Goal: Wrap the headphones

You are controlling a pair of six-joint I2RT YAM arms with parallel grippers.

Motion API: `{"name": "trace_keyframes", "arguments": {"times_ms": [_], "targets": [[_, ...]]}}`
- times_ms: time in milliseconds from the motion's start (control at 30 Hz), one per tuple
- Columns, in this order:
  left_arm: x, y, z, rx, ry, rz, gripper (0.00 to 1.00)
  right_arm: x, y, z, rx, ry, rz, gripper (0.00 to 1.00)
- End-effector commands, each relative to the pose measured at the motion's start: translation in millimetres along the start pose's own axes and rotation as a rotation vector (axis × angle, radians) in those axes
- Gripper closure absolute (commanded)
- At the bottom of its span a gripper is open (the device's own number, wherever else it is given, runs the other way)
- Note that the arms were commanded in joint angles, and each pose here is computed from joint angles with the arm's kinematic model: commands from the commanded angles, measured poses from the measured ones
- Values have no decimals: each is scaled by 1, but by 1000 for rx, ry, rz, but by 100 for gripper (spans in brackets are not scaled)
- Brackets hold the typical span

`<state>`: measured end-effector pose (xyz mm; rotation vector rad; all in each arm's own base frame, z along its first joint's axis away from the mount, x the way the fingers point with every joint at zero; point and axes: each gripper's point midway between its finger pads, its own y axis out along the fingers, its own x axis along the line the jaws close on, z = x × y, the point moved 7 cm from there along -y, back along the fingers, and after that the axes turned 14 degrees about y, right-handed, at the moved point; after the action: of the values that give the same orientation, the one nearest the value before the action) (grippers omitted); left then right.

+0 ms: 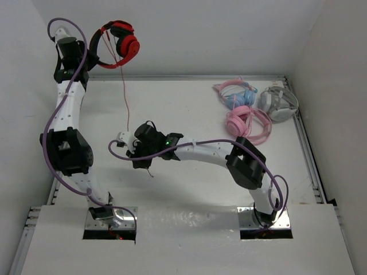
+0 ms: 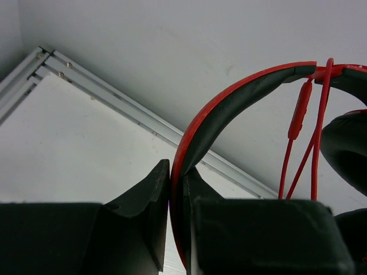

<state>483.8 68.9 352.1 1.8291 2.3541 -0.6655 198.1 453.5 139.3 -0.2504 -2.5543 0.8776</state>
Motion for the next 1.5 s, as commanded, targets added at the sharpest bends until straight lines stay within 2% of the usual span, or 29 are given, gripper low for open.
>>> {"name": "trace_keyframes", "arguments": {"times_ms": [0,33,200,267,300,400,433,533,667,833,933,1133,1233,1467], "targets": [[-9,10,-28,-178,15,7,100,31,-11,-20,-23,-77,-104,100],[-11,10,-27,-190,15,-2,100,35,-12,-18,-10,-85,-117,100],[-38,33,18,-191,270,-100,100,69,-39,-38,-13,-204,-161,100],[-36,43,42,-144,362,-114,100,77,-62,-48,-53,-239,-152,100],[-49,46,50,-152,388,-79,100,84,-84,-58,-97,-262,-143,100],[-50,56,79,-85,497,-35,100,81,-112,-60,-146,-294,-60,100],[-52,57,84,-77,528,-22,100,86,-133,-67,-193,-316,-37,100],[-59,49,100,-75,695,32,100,73,-163,-71,-243,-343,134,100],[-80,27,126,-96,849,164,100,44,-199,-82,-319,-332,395,100],[-100,2,142,-132,1026,247,100,-19,-263,-102,-472,-170,769,100],[-103,-9,160,-101,1110,327,100,-57,-297,-104,-533,-68,880,100],[-117,-48,186,-73,1260,517,100,-113,-332,-98,-539,-1,1061,100],[-127,-67,192,-37,1271,663,100,-138,-347,-96,-562,58,1103,100],[-135,-92,202,89,1242,816,100,-195,-386,-87,-636,221,1133,100]]}}
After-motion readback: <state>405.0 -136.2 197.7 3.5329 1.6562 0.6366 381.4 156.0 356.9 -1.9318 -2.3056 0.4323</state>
